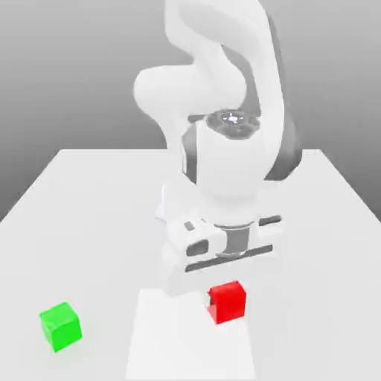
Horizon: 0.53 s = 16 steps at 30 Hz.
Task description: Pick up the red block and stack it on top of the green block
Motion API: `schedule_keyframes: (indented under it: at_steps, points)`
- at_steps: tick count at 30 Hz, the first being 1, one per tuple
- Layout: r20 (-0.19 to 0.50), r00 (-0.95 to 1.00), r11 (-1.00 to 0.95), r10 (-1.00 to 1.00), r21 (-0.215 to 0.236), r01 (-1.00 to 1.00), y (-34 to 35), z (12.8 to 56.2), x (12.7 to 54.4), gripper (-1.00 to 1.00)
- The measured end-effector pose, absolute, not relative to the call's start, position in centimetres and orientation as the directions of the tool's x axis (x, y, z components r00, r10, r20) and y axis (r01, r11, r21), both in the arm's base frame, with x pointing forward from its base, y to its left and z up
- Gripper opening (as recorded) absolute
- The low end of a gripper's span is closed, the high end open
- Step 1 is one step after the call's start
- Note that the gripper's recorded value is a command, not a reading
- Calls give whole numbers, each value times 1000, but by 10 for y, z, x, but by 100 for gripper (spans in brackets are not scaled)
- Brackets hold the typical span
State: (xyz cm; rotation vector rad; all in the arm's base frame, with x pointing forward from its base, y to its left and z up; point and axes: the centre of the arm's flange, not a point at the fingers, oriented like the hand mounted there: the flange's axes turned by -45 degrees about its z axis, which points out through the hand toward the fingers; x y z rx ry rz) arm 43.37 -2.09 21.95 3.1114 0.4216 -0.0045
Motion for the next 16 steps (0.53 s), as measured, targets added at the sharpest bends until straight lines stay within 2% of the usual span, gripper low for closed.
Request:
schedule_keyframes:
  at_steps: [4, 7, 12, 13, 16]
  points:
    - [-3, 990, -990, 143, 1, 143, -125, 232, 430, -100]
    - [-1, 999, -999, 52, 0, 52, -202, 242, 411, -100]
    - [1, 999, -999, 42, -1, 42, -224, 201, 407, -100]
    - [0, 999, -999, 41, -1, 41, -224, 189, 406, 100]
    - [0, 999, -999, 41, -1, 41, -224, 189, 406, 100]
